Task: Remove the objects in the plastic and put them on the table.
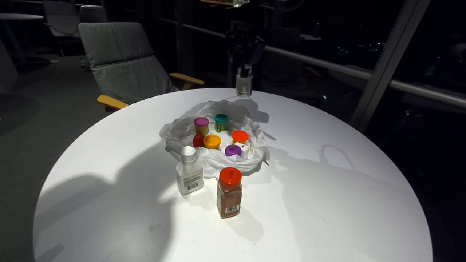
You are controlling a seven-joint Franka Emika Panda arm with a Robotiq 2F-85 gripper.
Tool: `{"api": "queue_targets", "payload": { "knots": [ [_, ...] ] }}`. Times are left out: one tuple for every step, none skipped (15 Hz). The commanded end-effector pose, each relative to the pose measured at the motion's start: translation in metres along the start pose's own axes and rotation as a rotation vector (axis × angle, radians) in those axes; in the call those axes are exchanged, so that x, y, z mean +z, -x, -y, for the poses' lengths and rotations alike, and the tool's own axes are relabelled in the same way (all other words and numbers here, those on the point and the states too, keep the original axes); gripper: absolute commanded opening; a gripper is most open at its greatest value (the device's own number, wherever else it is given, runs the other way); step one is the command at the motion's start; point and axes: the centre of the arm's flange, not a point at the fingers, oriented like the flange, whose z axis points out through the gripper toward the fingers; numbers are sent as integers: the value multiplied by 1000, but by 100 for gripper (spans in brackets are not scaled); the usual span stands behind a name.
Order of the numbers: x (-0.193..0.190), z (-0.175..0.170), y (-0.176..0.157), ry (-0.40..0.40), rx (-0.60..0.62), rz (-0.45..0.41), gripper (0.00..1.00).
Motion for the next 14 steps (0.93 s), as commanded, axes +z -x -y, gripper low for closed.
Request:
{"api": "queue_targets", "payload": {
  "knots": [
    [-15, -71, 50, 3, 88, -9, 17],
    [-12, -88, 53, 6, 115, -12, 17],
    [-9, -104, 55, 10, 138, -21, 17],
    [-4, -118, 54, 7, 158, -26, 17],
    [4, -133, 51, 10, 181, -31, 17],
    [12, -143, 50, -5, 194, -29, 17],
    [23, -155, 49, -19, 212, -25, 17],
    [36, -166, 51, -20, 231, -21, 17],
    [49, -176, 51, -24, 249, -15, 17],
    [63, -185, 52, -23, 261, -6, 17],
    [75, -191, 53, -30, 274, 3, 17],
    [86, -196, 54, -40, 292, 14, 17],
    [94, -196, 58, -44, 294, 21, 17],
    [101, -197, 60, -45, 296, 26, 17]
  ]
}}
